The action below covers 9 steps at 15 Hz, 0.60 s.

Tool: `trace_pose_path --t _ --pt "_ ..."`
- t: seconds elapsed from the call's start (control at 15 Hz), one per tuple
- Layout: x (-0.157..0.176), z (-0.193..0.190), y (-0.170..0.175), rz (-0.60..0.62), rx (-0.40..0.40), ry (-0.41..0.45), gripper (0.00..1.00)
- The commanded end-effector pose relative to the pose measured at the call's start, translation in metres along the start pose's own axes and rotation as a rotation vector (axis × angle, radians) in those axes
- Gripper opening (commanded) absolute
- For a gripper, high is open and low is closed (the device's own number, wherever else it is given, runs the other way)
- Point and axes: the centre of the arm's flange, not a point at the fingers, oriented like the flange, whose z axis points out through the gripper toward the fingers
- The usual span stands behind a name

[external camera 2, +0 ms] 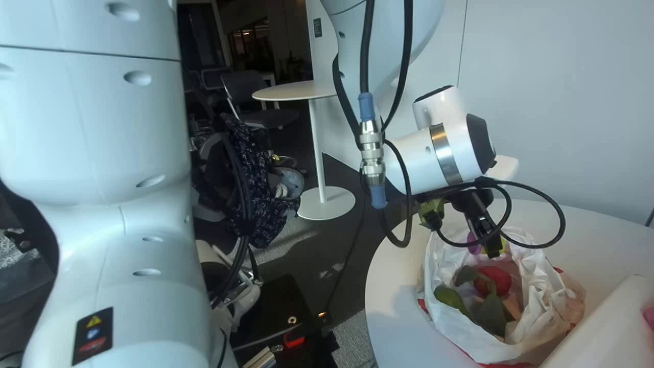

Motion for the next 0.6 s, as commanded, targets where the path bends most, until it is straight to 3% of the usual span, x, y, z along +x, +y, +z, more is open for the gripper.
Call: trace_pose_path --t 0.0,0.33,0.4,0.47,0.53 --pt "0.006 0.050 -0.037 -0.199 0.019 -0.034 0.19" --pt "0.007 0.112 -0.049 -0.338 -0.029 -0.083 0.19" --pt "0.007 0.116 -0.049 -0.344 -0.024 -0.094 0.69" --pt "0.008 0.116 -0.049 -0.348 -0.012 -0.101 0.70" --pt "0.010 0.111 -0.045 -0.354 0.010 -0.108 0.77"
